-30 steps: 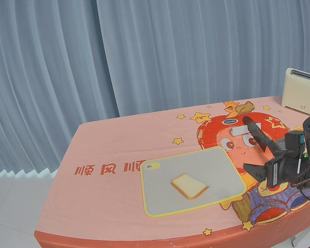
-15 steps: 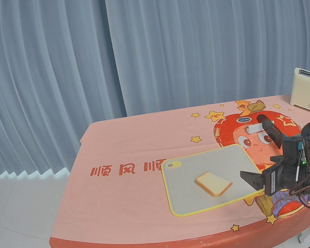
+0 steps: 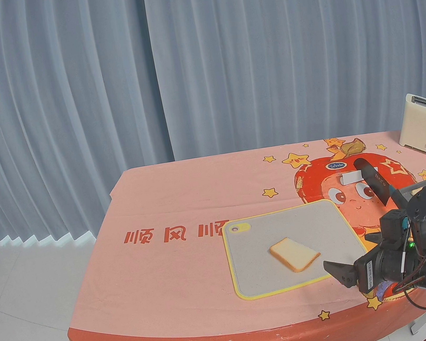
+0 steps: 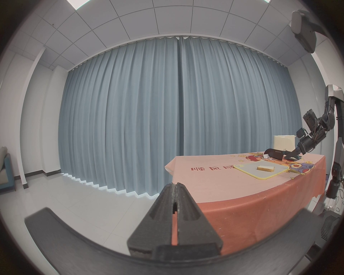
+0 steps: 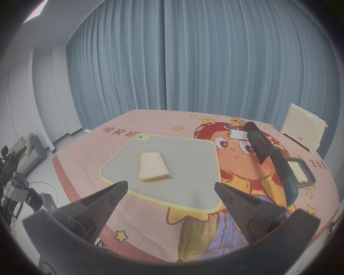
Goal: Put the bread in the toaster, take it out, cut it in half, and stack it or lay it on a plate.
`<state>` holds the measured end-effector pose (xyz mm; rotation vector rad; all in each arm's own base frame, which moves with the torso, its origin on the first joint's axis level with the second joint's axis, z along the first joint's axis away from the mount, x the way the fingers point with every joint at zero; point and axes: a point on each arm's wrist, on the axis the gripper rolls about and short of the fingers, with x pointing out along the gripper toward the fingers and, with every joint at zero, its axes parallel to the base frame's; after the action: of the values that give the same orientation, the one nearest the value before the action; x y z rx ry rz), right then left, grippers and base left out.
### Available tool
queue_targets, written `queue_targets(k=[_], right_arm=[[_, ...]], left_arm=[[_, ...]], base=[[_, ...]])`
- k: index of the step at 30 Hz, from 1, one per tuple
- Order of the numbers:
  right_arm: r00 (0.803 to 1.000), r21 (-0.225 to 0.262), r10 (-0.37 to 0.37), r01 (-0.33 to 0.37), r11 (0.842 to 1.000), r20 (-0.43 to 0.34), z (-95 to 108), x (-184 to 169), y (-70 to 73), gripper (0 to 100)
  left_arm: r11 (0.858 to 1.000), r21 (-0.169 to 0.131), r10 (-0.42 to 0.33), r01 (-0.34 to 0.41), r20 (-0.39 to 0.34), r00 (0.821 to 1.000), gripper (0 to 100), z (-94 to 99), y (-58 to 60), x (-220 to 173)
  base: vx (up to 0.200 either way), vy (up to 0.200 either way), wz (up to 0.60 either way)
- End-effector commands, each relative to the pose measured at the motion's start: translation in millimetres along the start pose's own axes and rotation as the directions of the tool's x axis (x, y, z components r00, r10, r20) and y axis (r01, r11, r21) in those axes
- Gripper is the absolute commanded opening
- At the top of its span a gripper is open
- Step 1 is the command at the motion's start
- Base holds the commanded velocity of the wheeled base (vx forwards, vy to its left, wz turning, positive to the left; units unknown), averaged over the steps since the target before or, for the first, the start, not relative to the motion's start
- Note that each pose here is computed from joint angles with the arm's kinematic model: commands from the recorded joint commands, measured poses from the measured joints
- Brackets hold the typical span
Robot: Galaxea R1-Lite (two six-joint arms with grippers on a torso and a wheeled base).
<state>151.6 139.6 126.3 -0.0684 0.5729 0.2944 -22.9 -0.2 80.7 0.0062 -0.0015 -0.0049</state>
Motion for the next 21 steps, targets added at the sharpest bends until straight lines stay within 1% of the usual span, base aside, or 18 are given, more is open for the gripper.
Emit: queue_targets(k=[1, 10, 14, 15, 16, 17, 18, 21], right_arm=[[1.000, -0.018, 0.002, -0.002, 1.000, -0.025, -5.7, 2.7, 2.1, 100], [0.999, -0.042, 0.027, -0.029, 0.999, -0.041, -10.5, 2.1, 8.6, 100], [0.997, -0.062, 0.033, -0.037, 0.997, -0.073, -17.2, 10.3, 16.1, 100], [0.997, -0.062, 0.033, -0.037, 0.997, -0.073, -17.2, 10.3, 16.1, 100], [0.996, -0.069, 0.046, -0.051, 0.996, -0.072, -21.2, 13.9, 21.2, 100], [0.997, -0.068, 0.059, -0.063, 0.996, -0.058, -23.3, 17.3, 24.6, 100], [0.997, -0.068, 0.059, -0.063, 0.996, -0.058, -23.3, 17.3, 24.6, 100], [0.995, -0.040, 0.093, -0.092, 0.995, 0.035, -20.9, 24.5, 30.3, 100]], left_arm=[[1.000, 0.000, 0.000, 0.000, -0.001, 1.000, 0, -5.3, 0.0, 0.1], [1.000, 0.001, 0.000, 0.000, -0.001, 1.000, 0, -5.3, 0.0, 0.1], [1.000, 0.001, 0.000, 0.000, -0.001, 1.000, 0, -5.3, 0.0, 0.1], [1.000, 0.001, 0.000, 0.000, -0.001, 1.000, 0, -5.3, 0.0, 0.1], [1.000, 0.000, 0.000, 0.000, -0.001, 1.000, 0, -5.3, 0.0, 0.1], [1.000, 0.000, 0.000, 0.000, -0.001, 1.000, 0, -5.3, 0.0, 0.1], [1.000, 0.000, 0.000, 0.000, -0.001, 1.000, 0, -5.3, 0.0, 0.1], [1.000, 0.000, 0.000, 0.000, -0.001, 1.000, 0, -5.3, 0.0, 0.1]], base=[[0.000, 0.000, 0.00], [0.000, 0.000, 0.00], [0.000, 0.000, 0.00], [0.000, 0.000, 0.00], [0.000, 0.000, 0.00], [0.000, 0.000, 0.00], [0.000, 0.000, 0.00], [0.000, 0.000, 0.00]])
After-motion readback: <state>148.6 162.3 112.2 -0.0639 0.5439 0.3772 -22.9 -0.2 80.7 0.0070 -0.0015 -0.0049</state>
